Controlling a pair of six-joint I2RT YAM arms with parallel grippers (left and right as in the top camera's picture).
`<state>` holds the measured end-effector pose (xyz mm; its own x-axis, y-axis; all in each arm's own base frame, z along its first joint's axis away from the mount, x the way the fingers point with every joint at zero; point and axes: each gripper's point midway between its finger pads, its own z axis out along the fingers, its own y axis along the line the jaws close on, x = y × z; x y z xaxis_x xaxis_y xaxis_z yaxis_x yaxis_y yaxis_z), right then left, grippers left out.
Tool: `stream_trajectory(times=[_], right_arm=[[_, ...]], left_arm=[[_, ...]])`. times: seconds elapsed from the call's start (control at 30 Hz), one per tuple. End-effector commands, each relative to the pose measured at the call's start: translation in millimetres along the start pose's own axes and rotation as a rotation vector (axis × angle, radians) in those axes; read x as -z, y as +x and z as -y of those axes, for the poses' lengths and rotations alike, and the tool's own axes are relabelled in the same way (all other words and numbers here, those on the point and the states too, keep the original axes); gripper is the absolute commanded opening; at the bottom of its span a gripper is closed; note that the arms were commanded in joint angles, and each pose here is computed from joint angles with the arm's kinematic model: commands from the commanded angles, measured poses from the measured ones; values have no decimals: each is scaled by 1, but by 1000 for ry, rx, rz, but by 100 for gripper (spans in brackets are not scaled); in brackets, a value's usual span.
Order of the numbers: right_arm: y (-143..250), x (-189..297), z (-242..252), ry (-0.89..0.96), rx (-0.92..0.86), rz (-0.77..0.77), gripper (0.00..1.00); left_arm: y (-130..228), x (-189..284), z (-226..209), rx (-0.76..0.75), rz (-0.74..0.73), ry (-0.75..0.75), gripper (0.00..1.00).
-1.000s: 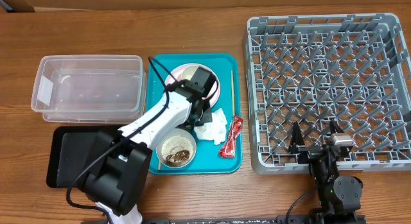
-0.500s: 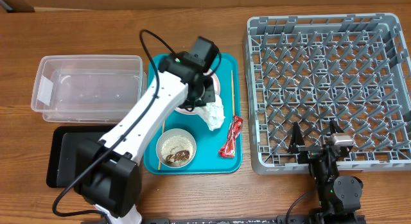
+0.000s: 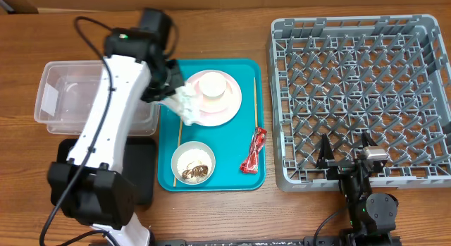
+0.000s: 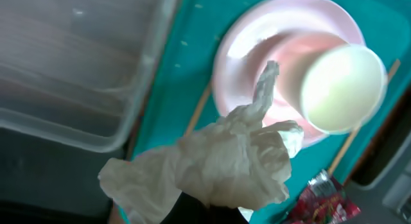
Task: Sort waste into correct bins and load items into the dishwasher
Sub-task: 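Carry tissue left and release it into clear plastic bin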
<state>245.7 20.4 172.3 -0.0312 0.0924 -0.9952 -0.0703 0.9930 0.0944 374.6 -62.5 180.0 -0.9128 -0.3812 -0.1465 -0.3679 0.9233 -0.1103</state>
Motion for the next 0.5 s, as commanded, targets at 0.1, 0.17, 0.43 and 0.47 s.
stream_trajectory(times=[0.1,0.17,0.43,0.47], right_arm=[[2,0,0,0,1,3,100],[2,0,0,0,2,4,100],[2,0,0,0,1,4,100],[2,0,0,0,1,3,100]], left_arm=[[-35,19,-58,144,71,-14,4],[-41,20,-75,188,77,-21,4],[-57,20,-129,310,112,-97,4],[-58,19,-134,316,117,-110,4]])
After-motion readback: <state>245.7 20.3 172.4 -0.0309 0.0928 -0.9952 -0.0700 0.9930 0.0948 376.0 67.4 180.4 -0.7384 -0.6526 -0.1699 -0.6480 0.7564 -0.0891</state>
